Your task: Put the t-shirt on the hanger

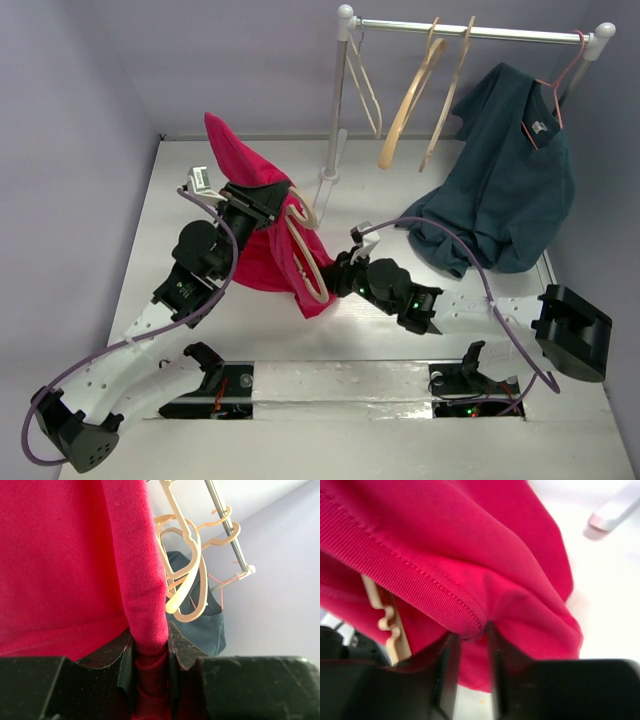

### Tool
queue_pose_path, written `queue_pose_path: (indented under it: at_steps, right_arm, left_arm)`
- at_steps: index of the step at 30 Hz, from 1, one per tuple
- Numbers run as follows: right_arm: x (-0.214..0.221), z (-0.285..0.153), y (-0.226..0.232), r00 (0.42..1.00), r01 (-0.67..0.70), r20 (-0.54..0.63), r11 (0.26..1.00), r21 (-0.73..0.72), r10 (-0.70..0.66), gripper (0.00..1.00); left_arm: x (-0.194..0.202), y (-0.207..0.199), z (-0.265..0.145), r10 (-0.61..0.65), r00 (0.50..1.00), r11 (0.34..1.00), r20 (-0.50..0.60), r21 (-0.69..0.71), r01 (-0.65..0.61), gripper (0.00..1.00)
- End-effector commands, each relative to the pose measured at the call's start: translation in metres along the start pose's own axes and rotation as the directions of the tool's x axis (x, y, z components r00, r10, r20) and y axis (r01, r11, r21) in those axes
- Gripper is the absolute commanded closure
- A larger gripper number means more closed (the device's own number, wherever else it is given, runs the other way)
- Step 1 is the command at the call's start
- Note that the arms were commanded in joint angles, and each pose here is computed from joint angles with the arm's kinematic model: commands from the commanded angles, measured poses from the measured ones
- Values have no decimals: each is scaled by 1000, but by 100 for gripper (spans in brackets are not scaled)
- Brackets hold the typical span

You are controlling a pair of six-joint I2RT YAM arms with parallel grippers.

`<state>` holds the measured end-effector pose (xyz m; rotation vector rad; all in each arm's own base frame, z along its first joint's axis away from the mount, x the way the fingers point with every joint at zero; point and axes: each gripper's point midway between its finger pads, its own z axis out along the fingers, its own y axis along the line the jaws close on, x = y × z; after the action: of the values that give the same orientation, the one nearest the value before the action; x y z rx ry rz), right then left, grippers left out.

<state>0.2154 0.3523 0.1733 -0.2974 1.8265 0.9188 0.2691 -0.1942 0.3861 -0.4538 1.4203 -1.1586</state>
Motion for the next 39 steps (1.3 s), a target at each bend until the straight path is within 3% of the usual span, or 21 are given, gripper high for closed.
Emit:
queue_pose_path:
  at_steps: [1, 4, 6, 16, 23, 29, 35, 39]
  right_arm:
    - [-32, 3, 3, 991, -74, 111, 997, 21, 71, 78]
    - [-26, -7, -6, 987, -109, 118, 994, 32, 105, 96]
    - [-11, -12, -14, 989, -121, 86, 992, 43, 117, 100]
    - [35, -46, -22, 993, -101, -47, 993, 60, 104, 100]
    - [53, -78, -10, 985, -94, -143, 995, 27, 97, 100]
    - [24, -91, 17, 985, -83, -155, 996, -15, 79, 100]
    - [-7, -76, 57, 988, -50, -152, 996, -71, 38, 100]
    - [2, -68, 69, 979, -21, -203, 998, -58, 8, 97]
  left_arm:
    - [-25, -34, -3, -43, 996, 991, 83, 128, 32, 100]
    - [-32, -42, -2, -55, 992, 986, 112, 161, 36, 100]
    - [-34, -44, 1, -62, 990, 985, 127, 170, 40, 100]
    - [-72, -64, 13, -109, 951, 974, 291, 220, 44, 100]
    - [-94, -63, 28, 2, 914, 985, 405, 157, -72, 100]
    - [-57, -52, 38, 63, 953, 973, 295, 193, -124, 100]
    - [-10, -5, 19, -50, 989, 985, 140, 170, 26, 100]
    - [9, 12, 3, -103, 993, 985, 60, 143, 93, 100]
